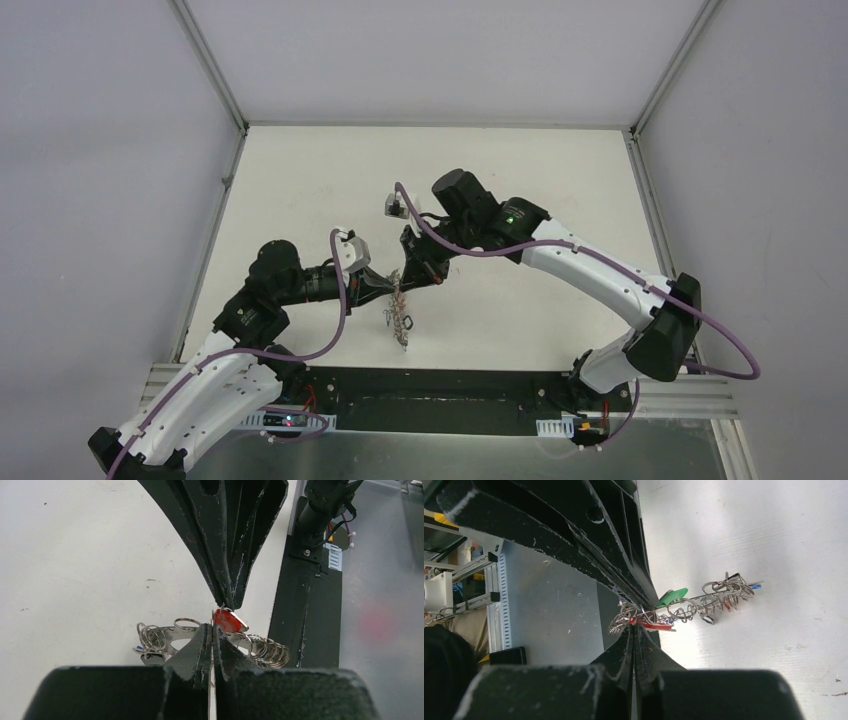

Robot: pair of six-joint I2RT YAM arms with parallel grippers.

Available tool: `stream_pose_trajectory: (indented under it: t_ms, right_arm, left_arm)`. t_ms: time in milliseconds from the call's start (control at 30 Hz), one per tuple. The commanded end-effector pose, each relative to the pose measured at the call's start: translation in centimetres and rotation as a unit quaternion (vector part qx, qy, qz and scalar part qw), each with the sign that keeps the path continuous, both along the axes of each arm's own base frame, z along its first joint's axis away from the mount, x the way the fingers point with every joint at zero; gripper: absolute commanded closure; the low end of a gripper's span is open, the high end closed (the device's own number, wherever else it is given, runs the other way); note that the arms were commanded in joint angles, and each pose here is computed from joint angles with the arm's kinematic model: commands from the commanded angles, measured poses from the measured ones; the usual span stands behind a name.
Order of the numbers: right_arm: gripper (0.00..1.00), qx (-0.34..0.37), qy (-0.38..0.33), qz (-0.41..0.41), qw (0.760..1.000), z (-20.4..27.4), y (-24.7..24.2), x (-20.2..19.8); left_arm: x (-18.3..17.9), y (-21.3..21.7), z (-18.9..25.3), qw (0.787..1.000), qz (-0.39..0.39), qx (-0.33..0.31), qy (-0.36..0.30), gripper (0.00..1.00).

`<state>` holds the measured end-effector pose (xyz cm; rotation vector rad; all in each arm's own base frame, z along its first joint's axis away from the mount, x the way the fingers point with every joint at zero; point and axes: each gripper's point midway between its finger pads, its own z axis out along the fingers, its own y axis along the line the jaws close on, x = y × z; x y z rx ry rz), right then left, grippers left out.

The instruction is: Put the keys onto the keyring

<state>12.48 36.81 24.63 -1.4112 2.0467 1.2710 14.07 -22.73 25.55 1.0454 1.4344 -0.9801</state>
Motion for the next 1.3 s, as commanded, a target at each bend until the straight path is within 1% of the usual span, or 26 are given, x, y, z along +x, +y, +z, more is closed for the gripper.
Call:
stream_pose_trajectory:
  t_ms: [0, 667, 867, 967, 1033, 1100, 1133, 1200, 1267]
  right_arm:
    - [1.0, 0.025, -0.038, -0.009, 0.999, 2.1, 0.9, 1.0]
    - [1.0, -0.035, -0.059, -0.059, 0.996, -0.7, -0.1, 2.7]
    - [1.0, -0.035, -0.053, -0.057, 0.996, -1.0, 0.0, 2.5]
    - [1.0, -0.017, -0.061, -0.061, 0.996, -0.5, 0.0, 2.5]
    - [0.86, 0.007, -0.072, -0.06, 0.996, 0.4, 0.0, 2.4]
    - [0.76, 0.033, -0.092, -0.066, 0.993, 1.2, -0.1, 2.5]
    - [0.68, 0.048, -0.103, -0.069, 0.991, 1.7, -0.2, 2.5]
    - [0.42, 0.085, -0.128, -0.075, 0.985, 3.0, -0.4, 2.6]
    - [0.42, 0.115, -0.146, -0.077, 0.98, 3.6, -0.8, 2.3]
  left_arm:
    - [-0.4, -0.4, 2.5, 0.999, -0.016, -0.035, -0.037, 1.0]
    - [-0.4, -0.4, 2.8, 0.998, -0.014, -0.041, -0.043, 1.0]
    - [-0.5, -0.3, 3.1, 0.998, -0.014, -0.046, -0.047, 1.0]
    - [-0.5, -0.3, 3.3, 0.997, -0.013, -0.048, -0.05, 1.0]
    - [-0.6, -0.3, 3.4, 0.997, -0.013, -0.05, -0.052, 1.0]
    - [-0.6, -0.3, 3.5, 0.997, -0.013, -0.052, -0.053, 1.0]
    - [-0.6, -0.3, 3.6, 0.997, -0.014, -0.053, -0.054, 1.0]
    - [-0.6, -0.3, 3.7, 0.997, -0.015, -0.055, -0.054, 1.0]
    - [-0.7, -0.3, 3.8, 0.997, -0.015, -0.056, -0.057, 1.0]
